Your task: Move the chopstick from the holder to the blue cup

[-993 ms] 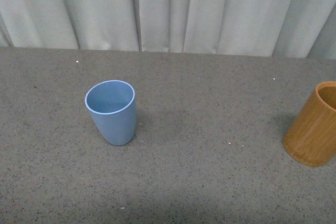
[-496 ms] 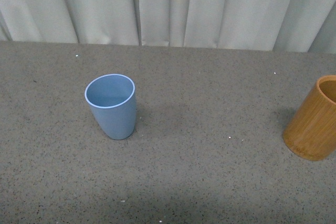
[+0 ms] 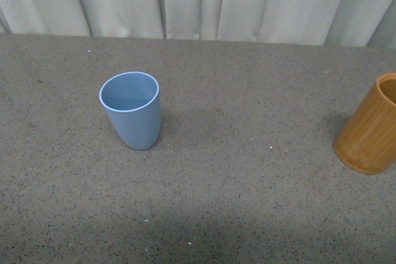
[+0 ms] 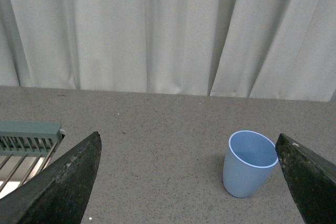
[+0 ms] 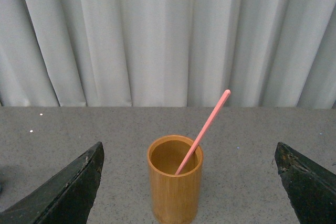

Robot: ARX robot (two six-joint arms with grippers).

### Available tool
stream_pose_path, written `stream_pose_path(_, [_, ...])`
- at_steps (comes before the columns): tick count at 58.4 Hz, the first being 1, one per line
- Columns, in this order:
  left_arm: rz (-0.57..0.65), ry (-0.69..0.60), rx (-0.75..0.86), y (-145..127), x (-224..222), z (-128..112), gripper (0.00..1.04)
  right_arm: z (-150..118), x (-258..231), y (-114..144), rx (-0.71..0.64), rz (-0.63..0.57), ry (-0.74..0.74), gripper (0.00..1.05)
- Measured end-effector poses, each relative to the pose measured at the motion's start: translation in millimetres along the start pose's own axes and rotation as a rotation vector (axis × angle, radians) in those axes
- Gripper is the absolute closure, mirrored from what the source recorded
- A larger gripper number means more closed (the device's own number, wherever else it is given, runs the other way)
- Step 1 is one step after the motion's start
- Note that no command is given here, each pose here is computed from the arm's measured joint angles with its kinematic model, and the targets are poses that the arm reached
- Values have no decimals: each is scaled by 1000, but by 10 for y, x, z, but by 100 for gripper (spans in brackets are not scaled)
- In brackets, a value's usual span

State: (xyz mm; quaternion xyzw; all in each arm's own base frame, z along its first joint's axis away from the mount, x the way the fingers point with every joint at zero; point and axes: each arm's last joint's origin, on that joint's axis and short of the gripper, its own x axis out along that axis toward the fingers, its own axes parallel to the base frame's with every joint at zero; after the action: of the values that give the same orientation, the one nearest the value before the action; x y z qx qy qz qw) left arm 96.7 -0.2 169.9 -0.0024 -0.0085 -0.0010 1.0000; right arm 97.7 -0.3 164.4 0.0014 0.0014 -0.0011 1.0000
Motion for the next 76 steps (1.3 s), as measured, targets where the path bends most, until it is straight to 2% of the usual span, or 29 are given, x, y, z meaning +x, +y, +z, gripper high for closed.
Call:
stream_pose_path(14, [12,6,-5,1,1,-1,7,0,0,0,0,0,0,10])
stream_pose_path(18, [166,166,-168,-10,15,-43,7,0,0,0,0,0,0,10])
stream_pose_path(22, [283,253,-306,-12,51,-125,7,0,0,0,0,0,0,10])
stream_pose_path(25, [352,263,-504,-10,106,-168,7,0,0,0,0,0,0,10])
stream_pose_path(31, [399,240,-673,-38,247,-186,7,0,0,0,0,0,0,10])
stream_pose_path(44, [452,288,-649,-148,645,-114,7,0,0,0,0,0,0,10])
stream_pose_path(53, [443,317,-638,-242,1004,-118,7,0,0,0,0,0,0,10])
stream_pose_path(76, [419,484,-555,-455,1714,-357,7,0,0,0,0,0,0,10])
